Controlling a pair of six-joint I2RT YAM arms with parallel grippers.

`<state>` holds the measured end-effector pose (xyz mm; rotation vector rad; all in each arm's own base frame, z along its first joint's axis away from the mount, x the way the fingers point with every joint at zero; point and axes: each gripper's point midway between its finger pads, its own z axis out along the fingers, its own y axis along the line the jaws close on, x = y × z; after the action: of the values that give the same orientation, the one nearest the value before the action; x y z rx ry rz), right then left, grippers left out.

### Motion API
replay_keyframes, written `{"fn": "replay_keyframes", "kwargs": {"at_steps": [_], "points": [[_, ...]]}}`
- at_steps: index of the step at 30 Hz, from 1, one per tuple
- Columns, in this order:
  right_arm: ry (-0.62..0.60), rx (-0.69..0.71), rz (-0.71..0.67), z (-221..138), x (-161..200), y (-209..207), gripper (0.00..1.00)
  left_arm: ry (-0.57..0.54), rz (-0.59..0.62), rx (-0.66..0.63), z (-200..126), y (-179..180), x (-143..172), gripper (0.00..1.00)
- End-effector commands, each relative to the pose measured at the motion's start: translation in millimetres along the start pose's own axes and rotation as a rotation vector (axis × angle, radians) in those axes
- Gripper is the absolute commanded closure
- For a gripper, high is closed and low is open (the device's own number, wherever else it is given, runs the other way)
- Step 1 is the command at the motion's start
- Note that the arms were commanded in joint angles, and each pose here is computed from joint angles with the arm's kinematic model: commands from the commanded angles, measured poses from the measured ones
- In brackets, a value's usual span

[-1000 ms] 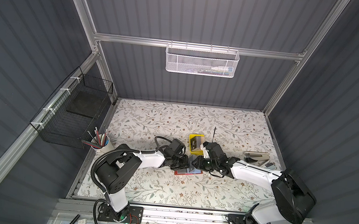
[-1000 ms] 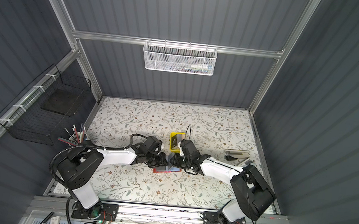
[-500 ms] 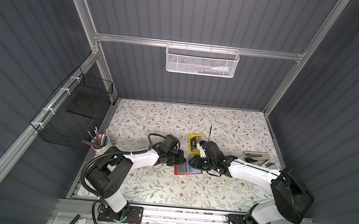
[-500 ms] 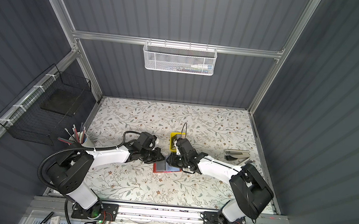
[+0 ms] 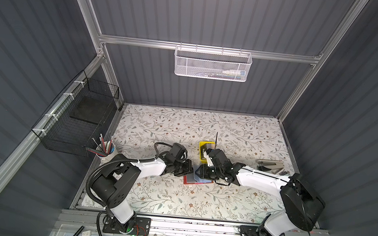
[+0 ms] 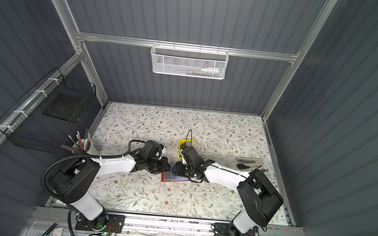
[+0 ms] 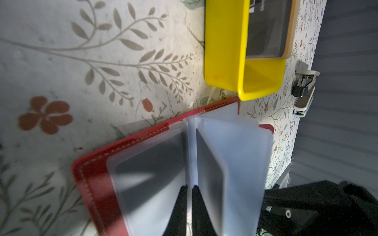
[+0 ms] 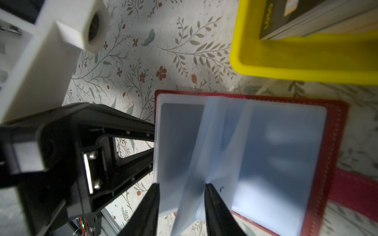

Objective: Insert credit cards into a card holder
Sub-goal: Flip over the card slot in the card holder.

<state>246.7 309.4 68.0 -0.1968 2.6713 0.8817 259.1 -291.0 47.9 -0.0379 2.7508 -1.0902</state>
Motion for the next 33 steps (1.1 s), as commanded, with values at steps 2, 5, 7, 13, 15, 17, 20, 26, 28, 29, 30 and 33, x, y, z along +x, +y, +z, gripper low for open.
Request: {"fn": "replay_keyframes", "kwargs": {"at_steps": [2,5,7,13,15,17,20,26,28,29,30,33], "points": [[0.002,0.039,-0.008,0.3,-1.4,-3.7,0.56,0.019,-0.009,0.007,1.8,3.9,3.5,0.91],[0.000,0.037,-0.008,-0.6,-1.3,-3.2,0.53,0.020,-0.009,0.005,2.0,4.5,4.3,0.91],[-0.005,0.043,-0.007,-1.5,-1.8,-4.5,0.51,0.018,-0.009,0.002,1.8,5.4,4.2,0.91],[-0.008,0.075,-0.008,-3.6,-0.9,-10.6,0.50,0.010,0.006,-0.021,-3.7,6.3,3.6,0.90],[-0.009,0.081,-0.006,-3.8,-0.1,-12.4,0.50,0.010,0.011,-0.027,-5.3,6.8,3.3,0.90],[-0.017,0.101,-0.002,-5.0,-0.1,-16.7,0.50,0.010,0.015,-0.049,-7.2,10.8,4.3,0.90],[-0.033,0.134,0.004,-9.1,-0.2,-23.7,0.50,0.007,0.029,-0.100,-13.0,19.2,5.9,0.88],[-0.062,0.234,-0.006,-22.0,-1.5,-41.3,0.50,-0.034,0.059,-0.188,-31.7,28.2,1.5,0.86],[-0.070,0.276,-0.012,-27.5,-1.6,-48.4,0.49,-0.043,0.067,-0.215,-38.1,30.3,0.9,0.85],[-0.079,0.295,-0.016,-31.1,-3.0,-51.3,0.49,-0.050,0.071,-0.227,-41.9,30.9,-0.1,0.85],[-0.085,0.302,-0.019,-33.7,-3.8,-52.6,0.49,-0.054,0.075,-0.234,-44.5,31.3,-0.3,0.85],[-0.100,0.307,-0.029,-40.2,-5.2,-54.2,0.49,-0.072,0.088,-0.240,-52.2,29.1,-2.0,0.84]]}}
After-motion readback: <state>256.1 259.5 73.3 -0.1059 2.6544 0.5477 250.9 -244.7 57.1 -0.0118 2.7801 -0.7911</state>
